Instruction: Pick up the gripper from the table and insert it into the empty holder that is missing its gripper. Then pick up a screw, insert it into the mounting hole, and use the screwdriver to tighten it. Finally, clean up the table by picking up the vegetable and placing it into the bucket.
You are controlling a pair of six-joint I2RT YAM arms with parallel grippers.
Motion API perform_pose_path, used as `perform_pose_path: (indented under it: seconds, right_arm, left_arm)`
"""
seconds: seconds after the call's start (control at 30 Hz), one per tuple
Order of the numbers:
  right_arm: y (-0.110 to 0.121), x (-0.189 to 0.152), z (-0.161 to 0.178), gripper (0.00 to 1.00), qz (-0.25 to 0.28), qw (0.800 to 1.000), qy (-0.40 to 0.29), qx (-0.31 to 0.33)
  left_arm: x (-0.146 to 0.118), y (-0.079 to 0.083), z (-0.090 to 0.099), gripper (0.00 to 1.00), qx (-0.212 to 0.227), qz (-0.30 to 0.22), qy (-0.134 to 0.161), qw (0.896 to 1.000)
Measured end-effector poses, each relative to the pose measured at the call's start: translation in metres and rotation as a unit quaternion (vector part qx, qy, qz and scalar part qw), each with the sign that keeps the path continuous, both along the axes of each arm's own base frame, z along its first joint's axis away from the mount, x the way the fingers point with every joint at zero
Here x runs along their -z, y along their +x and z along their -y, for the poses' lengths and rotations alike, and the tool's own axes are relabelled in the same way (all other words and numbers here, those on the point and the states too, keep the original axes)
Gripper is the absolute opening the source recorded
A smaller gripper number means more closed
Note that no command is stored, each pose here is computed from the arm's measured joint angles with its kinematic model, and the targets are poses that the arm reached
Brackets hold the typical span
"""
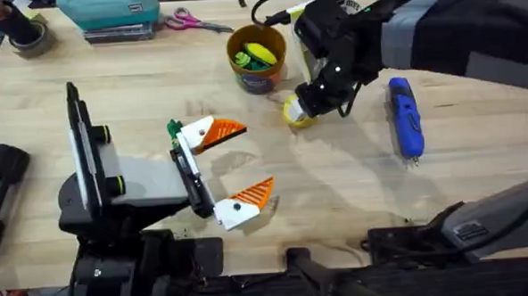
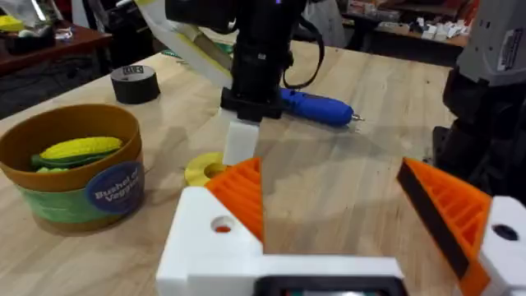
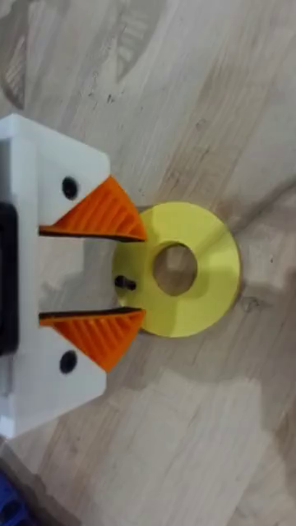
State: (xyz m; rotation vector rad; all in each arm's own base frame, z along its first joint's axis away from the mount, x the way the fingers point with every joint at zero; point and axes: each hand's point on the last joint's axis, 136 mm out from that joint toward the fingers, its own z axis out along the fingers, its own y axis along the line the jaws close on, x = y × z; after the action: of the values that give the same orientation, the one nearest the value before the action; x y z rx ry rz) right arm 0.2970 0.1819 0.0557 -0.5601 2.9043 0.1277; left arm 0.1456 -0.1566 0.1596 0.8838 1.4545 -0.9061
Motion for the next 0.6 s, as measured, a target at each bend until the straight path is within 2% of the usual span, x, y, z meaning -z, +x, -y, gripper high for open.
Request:
perform_pose_path:
  seconds: [0.4, 0.6]
  right_arm:
    - [-0.0019, 0.0004, 0.0012, 0.323, -0.004, 1.000, -0.003, 0.000]
    - [-0.0033, 0.0010, 0.0068, 0.299, -0.005, 1.000, -0.017, 0.002]
  left_arm:
    - [0.0000, 0.0000, 0.0000, 0.985, 0.000, 0.000, 0.000, 1.000]
    - [0.0000, 0.0000, 0.0000, 0.985, 0.000, 0.000, 0.000, 1.000]
